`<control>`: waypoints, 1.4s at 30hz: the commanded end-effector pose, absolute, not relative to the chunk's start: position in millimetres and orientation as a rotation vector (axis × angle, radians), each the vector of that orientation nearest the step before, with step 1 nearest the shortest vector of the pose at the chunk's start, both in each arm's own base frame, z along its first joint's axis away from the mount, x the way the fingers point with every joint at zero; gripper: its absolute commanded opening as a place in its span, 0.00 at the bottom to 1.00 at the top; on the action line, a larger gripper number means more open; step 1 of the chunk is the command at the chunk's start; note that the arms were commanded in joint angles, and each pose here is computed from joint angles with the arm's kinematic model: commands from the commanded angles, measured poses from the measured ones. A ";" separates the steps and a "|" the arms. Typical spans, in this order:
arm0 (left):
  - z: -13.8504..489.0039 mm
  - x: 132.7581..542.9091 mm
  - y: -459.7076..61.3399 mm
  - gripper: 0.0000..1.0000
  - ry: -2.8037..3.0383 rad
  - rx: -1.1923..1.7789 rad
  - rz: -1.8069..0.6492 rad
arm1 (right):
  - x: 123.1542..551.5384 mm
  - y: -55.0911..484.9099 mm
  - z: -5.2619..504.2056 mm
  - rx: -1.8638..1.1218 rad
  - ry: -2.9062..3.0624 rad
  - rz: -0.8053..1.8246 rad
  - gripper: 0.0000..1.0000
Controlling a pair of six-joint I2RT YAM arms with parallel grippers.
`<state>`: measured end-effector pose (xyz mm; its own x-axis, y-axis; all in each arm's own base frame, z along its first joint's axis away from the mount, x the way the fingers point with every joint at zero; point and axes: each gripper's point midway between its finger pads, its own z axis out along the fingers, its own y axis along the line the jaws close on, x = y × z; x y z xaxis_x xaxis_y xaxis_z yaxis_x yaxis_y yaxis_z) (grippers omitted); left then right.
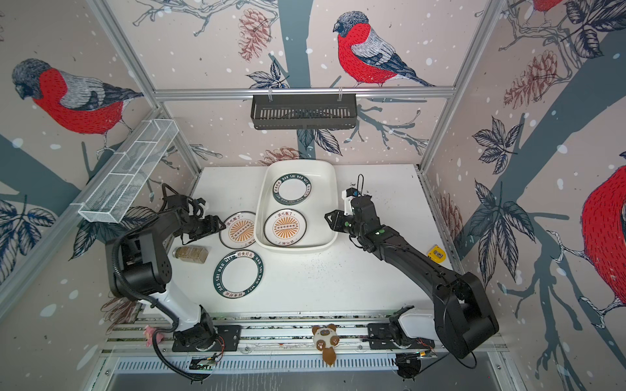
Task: Place the plates into the plastic bin on the countertop
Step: Pick up the plate from the middle-left of the table.
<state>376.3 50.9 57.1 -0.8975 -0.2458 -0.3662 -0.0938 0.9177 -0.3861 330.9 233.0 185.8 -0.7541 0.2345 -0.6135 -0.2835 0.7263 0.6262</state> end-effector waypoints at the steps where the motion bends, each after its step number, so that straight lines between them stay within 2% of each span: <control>1: 58.7 374.5 39.4 0.71 2.649 -0.181 -0.610 | 335.5 235.7 193.5 -0.037 2.198 0.972 0.32; 17: 39.0 371.6 32.3 0.60 2.664 -0.165 -0.720 | 333.9 232.5 193.1 -0.023 2.201 0.961 0.32; 32: 27.8 367.0 32.8 0.44 2.657 -0.186 -0.766 | 333.5 231.1 191.6 -0.019 2.203 0.959 0.32; 35: 26.0 366.7 35.2 0.38 2.658 -0.197 -0.764 | 333.6 231.7 191.6 -0.019 2.202 0.961 0.31; 42: 24.0 365.2 35.6 0.35 2.645 -0.217 -0.789 | 335.0 232.7 190.8 -0.014 2.202 0.972 0.31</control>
<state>369.8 36.0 28.1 -0.9136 -0.2549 -0.3169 -0.0405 0.8324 -0.5527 331.6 231.3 186.3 -0.7518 0.2442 -0.6125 -0.2753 0.7278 0.6281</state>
